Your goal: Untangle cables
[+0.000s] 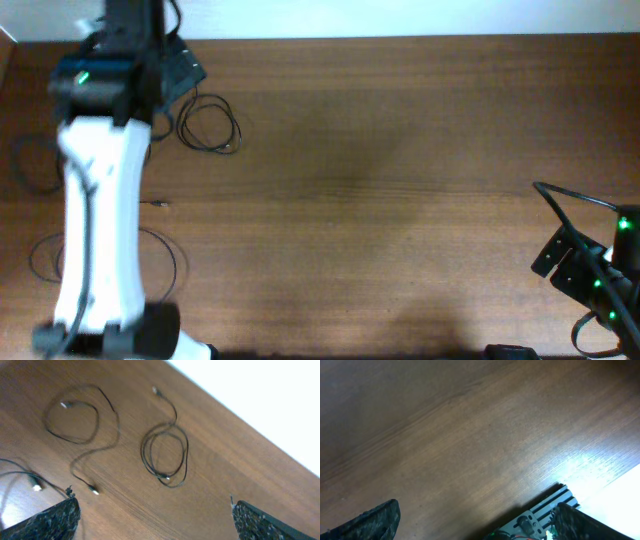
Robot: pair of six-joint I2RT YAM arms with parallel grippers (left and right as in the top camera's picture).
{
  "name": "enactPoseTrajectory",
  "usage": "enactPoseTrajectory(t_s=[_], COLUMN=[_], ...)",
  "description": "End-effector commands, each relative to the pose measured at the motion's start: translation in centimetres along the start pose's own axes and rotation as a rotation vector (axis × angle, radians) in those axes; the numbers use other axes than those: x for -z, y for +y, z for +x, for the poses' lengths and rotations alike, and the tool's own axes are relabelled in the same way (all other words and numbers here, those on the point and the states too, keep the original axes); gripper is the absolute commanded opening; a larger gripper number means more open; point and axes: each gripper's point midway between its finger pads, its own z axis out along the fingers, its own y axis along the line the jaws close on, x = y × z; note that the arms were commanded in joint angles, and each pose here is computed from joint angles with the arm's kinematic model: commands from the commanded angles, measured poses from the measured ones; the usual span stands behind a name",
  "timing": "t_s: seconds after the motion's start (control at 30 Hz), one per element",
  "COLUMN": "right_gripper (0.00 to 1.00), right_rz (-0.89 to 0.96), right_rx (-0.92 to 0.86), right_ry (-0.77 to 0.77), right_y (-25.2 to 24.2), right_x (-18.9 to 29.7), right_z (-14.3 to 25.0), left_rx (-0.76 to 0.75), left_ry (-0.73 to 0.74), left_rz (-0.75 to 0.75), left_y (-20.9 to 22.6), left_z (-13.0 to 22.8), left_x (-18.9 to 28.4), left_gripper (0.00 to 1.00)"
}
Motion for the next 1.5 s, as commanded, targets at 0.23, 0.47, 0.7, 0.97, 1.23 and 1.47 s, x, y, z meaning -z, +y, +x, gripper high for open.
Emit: enactPoseTrajectory(t_s=[0.23, 0.47, 0.7, 0.97, 1.23, 1.47], right_gripper=[0.98, 0.98, 0.98, 0.98, 0.98, 0.98], right_rz=[-0.004, -0.004, -0.004, -0.004, -0.004, -0.004], right_rx=[-0.005, -0.005, -0.004, -0.004, -0.005, -0.005], right_ry=[-0.006, -0.006, -0.006, -0.006, -0.006, -0.006], right_y=[0.0, 0.0, 0.0, 0.0, 0.0, 0.0], right_x=[0.2, 0.2, 0.2, 0.2, 0.2, 0.2], right_z=[-0.2, -0.2, -0.2, -0.2, -0.2, -0.2], left_rx=[0.099, 0.075, 0.081, -0.148, -0.333, -0.454], left_ry=[-0.255, -0.227, -0.193, -0.567, -0.743, -0.846], left_rz=[-0.05, -0.112, -0.009, 0.471, 0.561, 0.66], left_y=[11.6, 16.9, 15.7, 11.9, 10.4, 7.3], left_z=[6.5, 14.1, 15.3, 17.4, 18.0, 18.9], left_x=[6.8, 4.6, 4.7, 7.4, 7.9, 4.7], left_gripper=[0.99, 0.99, 0.99, 0.99, 0.99, 0.99])
